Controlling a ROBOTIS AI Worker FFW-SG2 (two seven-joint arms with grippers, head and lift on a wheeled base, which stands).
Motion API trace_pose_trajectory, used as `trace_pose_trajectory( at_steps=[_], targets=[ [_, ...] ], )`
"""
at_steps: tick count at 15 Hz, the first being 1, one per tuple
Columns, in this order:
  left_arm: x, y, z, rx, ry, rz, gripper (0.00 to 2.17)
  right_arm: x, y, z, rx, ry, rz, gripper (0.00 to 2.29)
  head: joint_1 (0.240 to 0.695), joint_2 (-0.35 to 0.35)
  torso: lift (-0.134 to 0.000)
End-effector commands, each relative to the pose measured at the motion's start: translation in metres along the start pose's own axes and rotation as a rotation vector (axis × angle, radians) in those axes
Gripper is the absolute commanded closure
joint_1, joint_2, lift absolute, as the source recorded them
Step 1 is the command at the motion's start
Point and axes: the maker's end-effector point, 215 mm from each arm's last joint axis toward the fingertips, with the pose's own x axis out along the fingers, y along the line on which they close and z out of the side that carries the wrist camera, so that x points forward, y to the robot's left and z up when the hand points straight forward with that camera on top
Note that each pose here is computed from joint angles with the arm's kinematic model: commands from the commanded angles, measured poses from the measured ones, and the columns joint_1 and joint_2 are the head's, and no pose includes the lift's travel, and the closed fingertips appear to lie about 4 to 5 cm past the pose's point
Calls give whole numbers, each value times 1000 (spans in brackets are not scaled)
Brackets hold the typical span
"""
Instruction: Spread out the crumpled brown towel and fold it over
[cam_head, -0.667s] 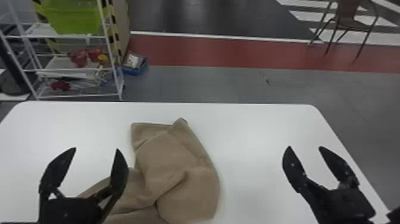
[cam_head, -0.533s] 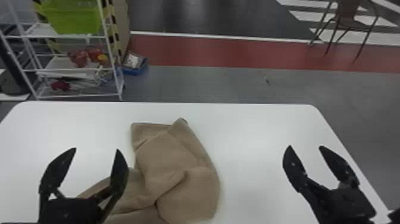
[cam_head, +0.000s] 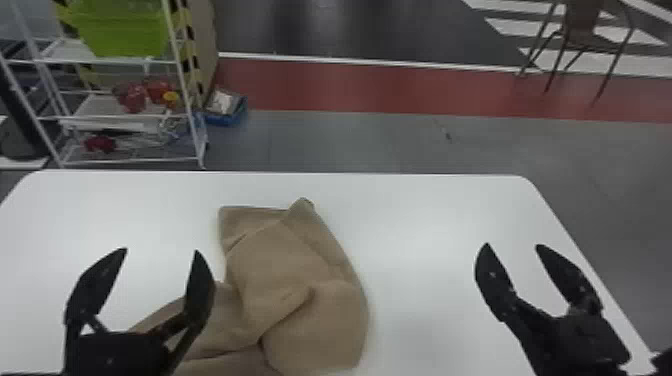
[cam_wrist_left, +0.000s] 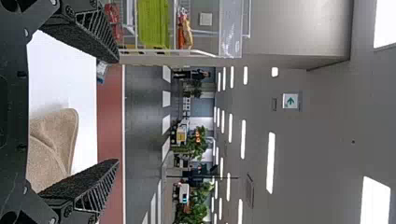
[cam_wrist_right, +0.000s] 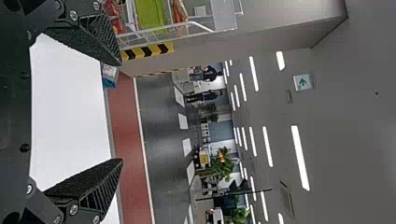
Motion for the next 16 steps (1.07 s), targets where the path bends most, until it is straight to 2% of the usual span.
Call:
trace_pose_trajectory(
  at_steps=[1, 10, 13, 16],
  targets=[
    [2, 0, -7, 3, 14, -2, 144, 0, 0, 0, 0, 1, 0, 164, 695, -117, -123],
    [3, 3, -16, -8, 29, 8, 144, 1, -3, -7, 2, 9, -4, 167, 695, -112, -123],
    [0, 3, -10, -22, 7, 13, 144, -2, -10, -20, 1, 33, -16, 178, 695, -114, -123],
    [-2, 7, -15, 5, 23, 25, 144, -11, -20, -35, -13, 69, -25, 188, 695, -120, -123]
  ],
)
